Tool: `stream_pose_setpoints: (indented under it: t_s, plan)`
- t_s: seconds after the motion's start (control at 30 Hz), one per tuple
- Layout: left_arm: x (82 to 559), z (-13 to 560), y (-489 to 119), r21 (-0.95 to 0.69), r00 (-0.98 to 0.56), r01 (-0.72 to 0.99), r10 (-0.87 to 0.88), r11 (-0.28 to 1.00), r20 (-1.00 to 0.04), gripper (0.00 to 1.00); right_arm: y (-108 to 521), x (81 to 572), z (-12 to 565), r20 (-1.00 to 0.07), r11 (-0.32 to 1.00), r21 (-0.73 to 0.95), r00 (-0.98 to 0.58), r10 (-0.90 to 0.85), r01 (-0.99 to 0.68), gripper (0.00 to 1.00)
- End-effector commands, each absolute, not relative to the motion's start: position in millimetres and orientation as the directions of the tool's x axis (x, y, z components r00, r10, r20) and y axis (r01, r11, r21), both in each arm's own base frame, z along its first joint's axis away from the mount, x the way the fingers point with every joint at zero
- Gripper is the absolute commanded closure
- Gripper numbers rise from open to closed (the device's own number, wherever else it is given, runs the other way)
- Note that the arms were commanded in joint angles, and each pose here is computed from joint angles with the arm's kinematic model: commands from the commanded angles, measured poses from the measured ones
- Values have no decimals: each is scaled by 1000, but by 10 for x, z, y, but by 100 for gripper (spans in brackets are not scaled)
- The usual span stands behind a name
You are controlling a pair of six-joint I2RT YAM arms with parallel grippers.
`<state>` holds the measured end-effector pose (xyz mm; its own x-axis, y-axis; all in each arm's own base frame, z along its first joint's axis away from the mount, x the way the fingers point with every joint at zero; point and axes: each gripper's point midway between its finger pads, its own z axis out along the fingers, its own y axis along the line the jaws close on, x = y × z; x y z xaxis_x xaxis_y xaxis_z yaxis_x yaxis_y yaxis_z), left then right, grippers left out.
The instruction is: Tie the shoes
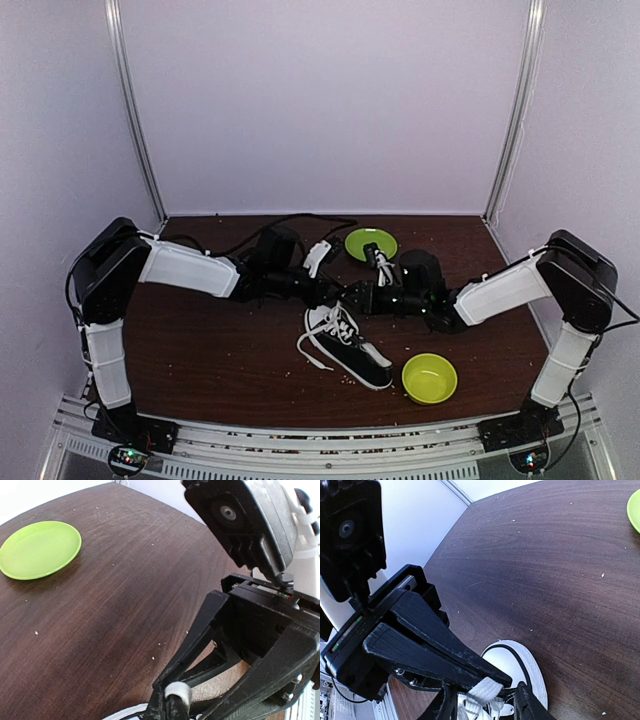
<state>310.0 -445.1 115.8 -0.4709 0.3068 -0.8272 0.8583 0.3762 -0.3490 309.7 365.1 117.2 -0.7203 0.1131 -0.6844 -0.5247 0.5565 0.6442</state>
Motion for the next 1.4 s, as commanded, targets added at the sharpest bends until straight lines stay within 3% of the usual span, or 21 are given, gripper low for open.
stream_pose_setpoints:
  t_s: [0.0, 0.07, 0.17, 0.27, 0.37, 0.57, 0.63, 0.77, 0.9, 1.27, 1.37]
  plan:
    - [3060, 1604, -4537, -328, -405, 891, 223, 314, -887, 100, 3710, 3061, 1106, -678, 533, 655, -728, 101, -536, 61]
    - [3057, 1608, -4534, -329, -405, 891, 221, 314, -887, 100, 3702, 3050, 1116, -683, 527, 655, -723, 104, -542, 65]
    - [3050, 1611, -4531, -332, -408, 889, 217, 314, -887, 100, 3673, 3050, 1121, -688, 537, 648, -717, 109, -540, 84]
    - [3045, 1608, -4523, -334, -410, 888, 217, 315, -886, 100, 3616, 3067, 1122, -696, 560, 636, -708, 119, -531, 95]
    - [3038, 1579, -4508, -337, -416, 885, 220, 321, -882, 100, 3558, 3078, 1156, -705, 576, 629, -695, 138, -523, 100]
    - [3043, 1473, -4406, -326, -429, 872, 249, 366, -868, 97, 3439, 3091, 1274, -723, 595, 621, -667, 182, -511, 100]
    - [3026, 1441, -4332, -320, -433, 866, 258, 385, -864, 83, 3394, 3088, 1311, -729, 603, 616, -656, 194, -507, 100]
    - [2949, 1392, -4123, -303, -441, 852, 271, 428, -856, 41, 3286, 3077, 1378, -742, 622, 606, -633, 219, -496, 100]
    - [2807, 1245, -3904, -294, -459, 838, 303, 460, -835, 28, 3205, 3076, 1432, -755, 640, 594, -613, 232, -488, 100]
    - [2475, 512, -3576, -279, -533, 808, 443, 519, -721, 34, 3130, 3053, 1530, -768, 651, 581, -595, 238, -489, 100]
    - [2466, 373, -3511, -267, -550, 795, 463, 544, -694, 40, 3145, 3058, 1538, -767, 648, 582, -596, 238, -491, 100]
